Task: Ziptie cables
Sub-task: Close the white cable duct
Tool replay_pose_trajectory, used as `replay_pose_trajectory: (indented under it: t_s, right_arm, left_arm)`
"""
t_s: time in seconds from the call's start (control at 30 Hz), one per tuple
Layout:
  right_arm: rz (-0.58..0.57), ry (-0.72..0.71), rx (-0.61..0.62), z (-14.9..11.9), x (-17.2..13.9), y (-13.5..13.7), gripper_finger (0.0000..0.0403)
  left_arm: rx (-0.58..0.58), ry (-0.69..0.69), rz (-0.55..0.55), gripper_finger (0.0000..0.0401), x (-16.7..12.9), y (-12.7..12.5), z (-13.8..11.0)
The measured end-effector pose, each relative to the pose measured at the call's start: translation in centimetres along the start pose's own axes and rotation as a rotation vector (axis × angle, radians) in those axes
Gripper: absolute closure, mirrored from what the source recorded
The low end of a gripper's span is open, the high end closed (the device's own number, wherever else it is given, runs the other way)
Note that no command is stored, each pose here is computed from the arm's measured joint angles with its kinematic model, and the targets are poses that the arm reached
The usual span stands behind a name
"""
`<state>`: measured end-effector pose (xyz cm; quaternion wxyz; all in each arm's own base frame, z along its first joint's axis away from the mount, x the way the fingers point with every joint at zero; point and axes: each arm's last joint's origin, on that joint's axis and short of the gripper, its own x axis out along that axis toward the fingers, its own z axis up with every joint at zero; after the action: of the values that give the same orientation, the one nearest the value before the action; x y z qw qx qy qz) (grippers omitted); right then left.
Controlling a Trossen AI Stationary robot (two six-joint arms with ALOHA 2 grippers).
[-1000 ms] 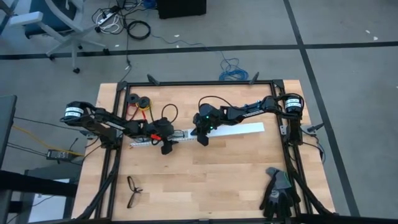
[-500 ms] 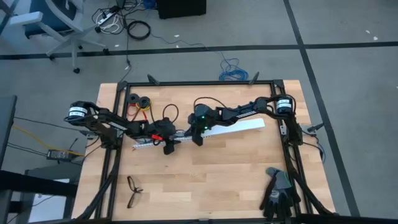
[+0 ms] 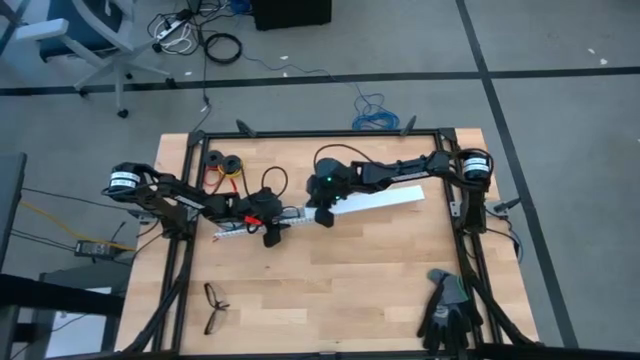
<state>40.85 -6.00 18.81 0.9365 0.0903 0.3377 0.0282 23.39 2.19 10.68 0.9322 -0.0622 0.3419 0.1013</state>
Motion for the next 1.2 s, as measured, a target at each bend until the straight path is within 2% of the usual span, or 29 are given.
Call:
replay_pose_trajectory:
  t_s: [0.13, 0.2, 0.47, 0.7, 0.97, 1.2]
  right_arm:
    - [-0.009, 0.159, 0.062, -1.7, 0.2, -0.3, 0.0403]
    - [0.001, 0.175, 0.066, -2.1, 0.7, -0.3, 0.0403]
    - [0.065, 0.055, 0.032, -2.3, 3.5, 0.5, 0.0403]
    - [0.077, -0.001, 0.022, -2.0, 4.0, 0.4, 0.0403]
    - [0.077, -0.011, 0.017, -1.8, 3.7, 0.5, 0.0403]
    - [0.076, -0.032, 0.007, -1.3, 3.2, 0.5, 0.0403]
  left_arm:
    - [0.019, -0.004, -0.001, 0.016, 0.0, 0.0, 0.0]
    - [0.025, -0.005, -0.001, 0.016, 0.0, 0.0, 0.0]
    - [0.028, -0.018, -0.005, 0.016, 0.1, -0.1, 0.3]
    - [0.0, -0.025, -0.011, 0.0153, 0.1, -0.1, 0.6]
    - [-0.035, -0.054, -0.016, 0.0104, 0.0, -0.2, 1.0]
    - [-0.009, -0.065, -0.019, 0.0066, 0.0, -0.2, 1.1]
